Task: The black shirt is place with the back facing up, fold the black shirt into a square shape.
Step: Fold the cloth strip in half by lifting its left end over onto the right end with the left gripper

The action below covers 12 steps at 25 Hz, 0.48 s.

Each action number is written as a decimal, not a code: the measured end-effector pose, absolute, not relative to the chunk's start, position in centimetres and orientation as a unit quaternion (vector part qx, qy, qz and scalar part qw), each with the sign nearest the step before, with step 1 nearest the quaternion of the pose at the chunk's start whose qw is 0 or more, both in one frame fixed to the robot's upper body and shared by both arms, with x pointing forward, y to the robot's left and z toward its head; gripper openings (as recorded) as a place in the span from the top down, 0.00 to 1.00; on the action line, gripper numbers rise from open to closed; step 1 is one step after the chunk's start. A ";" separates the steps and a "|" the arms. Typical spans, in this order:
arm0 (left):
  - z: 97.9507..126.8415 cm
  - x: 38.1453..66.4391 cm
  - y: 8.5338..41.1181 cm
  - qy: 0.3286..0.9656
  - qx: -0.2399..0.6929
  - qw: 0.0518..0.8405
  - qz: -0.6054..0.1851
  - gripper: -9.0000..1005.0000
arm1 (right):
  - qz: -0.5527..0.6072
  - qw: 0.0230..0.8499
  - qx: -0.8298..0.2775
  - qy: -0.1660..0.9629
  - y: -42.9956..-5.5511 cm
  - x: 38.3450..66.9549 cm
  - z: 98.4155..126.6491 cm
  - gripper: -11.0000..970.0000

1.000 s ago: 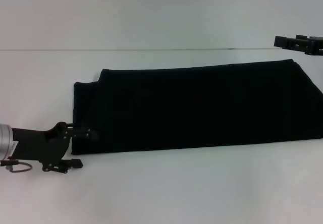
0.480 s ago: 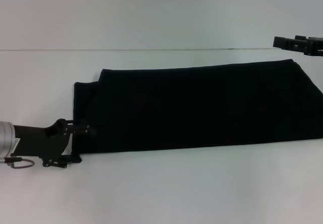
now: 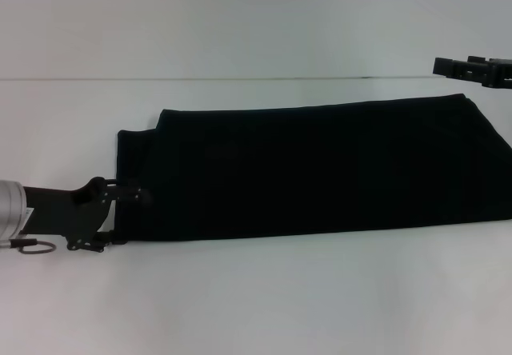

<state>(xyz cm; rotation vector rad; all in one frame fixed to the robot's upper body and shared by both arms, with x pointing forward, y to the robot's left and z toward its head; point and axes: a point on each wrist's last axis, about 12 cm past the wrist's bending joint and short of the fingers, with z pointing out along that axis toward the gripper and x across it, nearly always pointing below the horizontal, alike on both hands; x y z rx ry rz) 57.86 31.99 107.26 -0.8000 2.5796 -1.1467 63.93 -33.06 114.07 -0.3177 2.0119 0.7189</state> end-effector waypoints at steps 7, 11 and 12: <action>107.5 58.0 31.7 0.879 -0.248 0.107 -0.393 0.19 | 0.294 0.472 -0.127 0.821 -33.2 63.9 114.1 0.06; 107.4 57.9 31.9 0.881 -0.240 0.114 -0.390 0.23 | 0.294 0.473 -0.128 0.821 -33.2 63.9 114.1 0.06; 107.3 57.8 32.0 0.881 -0.240 0.116 -0.390 0.23 | 0.294 0.473 -0.128 0.821 -33.2 63.9 114.1 0.06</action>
